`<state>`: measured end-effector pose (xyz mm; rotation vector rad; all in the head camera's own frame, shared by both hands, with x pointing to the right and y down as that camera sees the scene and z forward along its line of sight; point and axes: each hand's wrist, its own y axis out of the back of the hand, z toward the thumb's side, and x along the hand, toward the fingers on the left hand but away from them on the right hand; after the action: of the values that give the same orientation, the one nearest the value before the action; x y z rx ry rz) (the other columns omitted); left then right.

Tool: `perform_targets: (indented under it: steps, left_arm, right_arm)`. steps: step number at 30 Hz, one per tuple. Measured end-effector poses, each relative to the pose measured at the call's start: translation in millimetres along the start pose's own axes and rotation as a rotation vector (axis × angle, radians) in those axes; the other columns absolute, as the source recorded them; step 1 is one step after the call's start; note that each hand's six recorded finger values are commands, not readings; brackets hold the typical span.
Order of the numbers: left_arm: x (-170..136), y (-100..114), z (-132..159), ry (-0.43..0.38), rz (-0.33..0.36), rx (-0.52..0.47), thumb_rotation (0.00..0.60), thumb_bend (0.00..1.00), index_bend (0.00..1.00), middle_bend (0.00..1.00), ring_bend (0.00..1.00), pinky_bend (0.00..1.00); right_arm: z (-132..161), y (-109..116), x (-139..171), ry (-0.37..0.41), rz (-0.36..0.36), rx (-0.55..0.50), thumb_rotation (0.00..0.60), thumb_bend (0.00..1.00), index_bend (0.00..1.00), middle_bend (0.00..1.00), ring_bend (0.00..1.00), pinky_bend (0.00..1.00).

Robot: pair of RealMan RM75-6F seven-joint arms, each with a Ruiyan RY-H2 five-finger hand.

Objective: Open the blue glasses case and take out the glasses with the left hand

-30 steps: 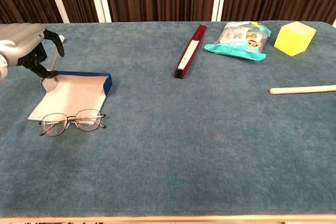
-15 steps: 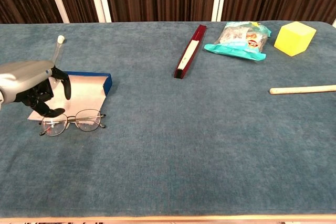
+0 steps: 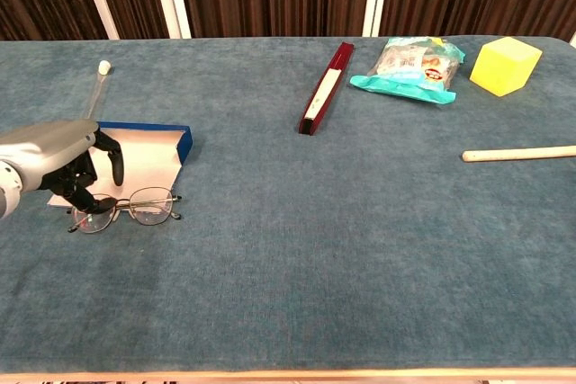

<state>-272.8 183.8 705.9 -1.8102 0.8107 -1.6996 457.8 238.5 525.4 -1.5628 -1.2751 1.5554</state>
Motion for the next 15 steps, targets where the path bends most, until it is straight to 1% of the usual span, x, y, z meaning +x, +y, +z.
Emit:
perform_targets:
  steps: [15]
  left_arm:
    - [2.1, -7.6, 6.3, 0.005, -0.011, -0.021, 0.600, 0.29, 0.52, 1.00, 0.97, 1.00]
  right_arm:
    - [0.3, -0.1, 0.1, 0.002, 0.002, -0.003, 0.600, 0.18, 0.00, 0.00, 0.00, 0.19]
